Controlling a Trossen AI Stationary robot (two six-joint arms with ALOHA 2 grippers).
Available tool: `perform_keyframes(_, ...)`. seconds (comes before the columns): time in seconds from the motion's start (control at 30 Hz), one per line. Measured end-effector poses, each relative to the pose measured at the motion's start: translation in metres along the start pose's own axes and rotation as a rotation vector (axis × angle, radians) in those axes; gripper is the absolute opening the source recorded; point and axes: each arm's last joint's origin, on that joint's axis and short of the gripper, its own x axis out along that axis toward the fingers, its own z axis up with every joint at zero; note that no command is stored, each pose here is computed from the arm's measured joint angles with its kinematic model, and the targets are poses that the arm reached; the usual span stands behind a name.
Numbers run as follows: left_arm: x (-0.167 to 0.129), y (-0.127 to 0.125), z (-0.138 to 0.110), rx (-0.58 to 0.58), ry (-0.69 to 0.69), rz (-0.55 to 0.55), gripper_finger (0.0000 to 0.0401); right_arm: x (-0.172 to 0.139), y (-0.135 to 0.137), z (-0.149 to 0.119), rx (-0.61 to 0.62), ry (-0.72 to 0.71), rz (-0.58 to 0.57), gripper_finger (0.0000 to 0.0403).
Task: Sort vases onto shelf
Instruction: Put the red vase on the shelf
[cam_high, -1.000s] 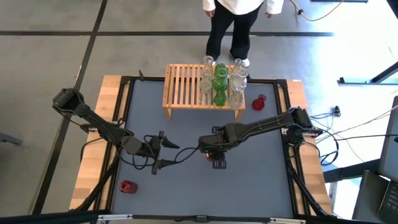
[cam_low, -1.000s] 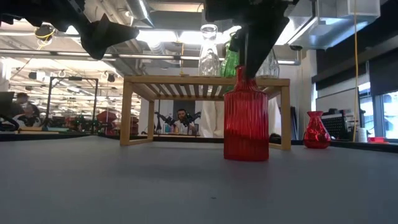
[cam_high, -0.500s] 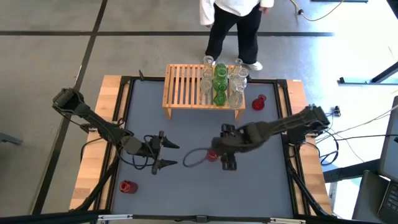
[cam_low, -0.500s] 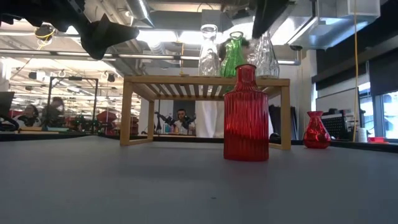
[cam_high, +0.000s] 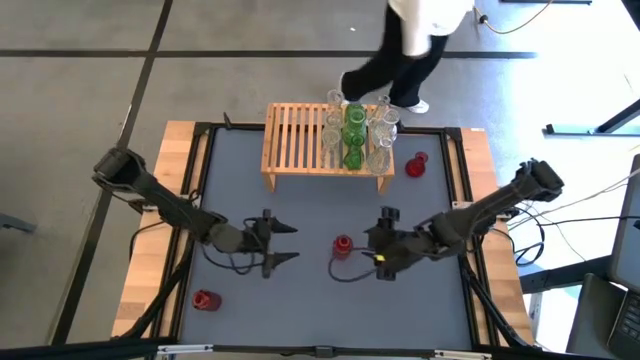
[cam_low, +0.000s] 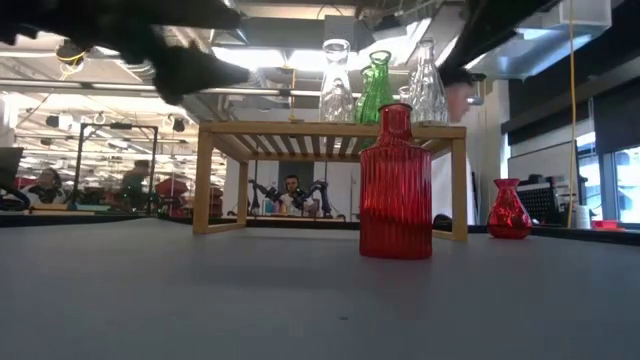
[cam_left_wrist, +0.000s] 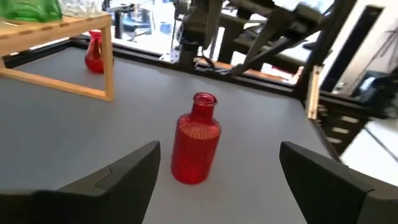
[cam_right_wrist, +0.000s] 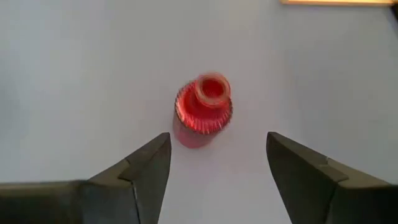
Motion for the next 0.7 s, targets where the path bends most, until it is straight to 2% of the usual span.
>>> perform_keyframes(0.17,0.044,-0.013,-0.002,0.033,0.023,0.076,0.0324,-0.017,0.004,-0.017,0.013,-0.063,-0.046,0.0252)
perform_keyframes(0.4,0.105,-0.022,-0.007,0.061,0.043,0.141,0.0324,-0.033,0.018,-0.025,-0.027,-0.123,-0.052,0.0252)
perform_keyframes(0.7,0.147,-0.019,-0.014,0.061,0.059,0.161,0.0324,-0.042,0.032,-0.033,-0.048,-0.138,-0.018,0.0252)
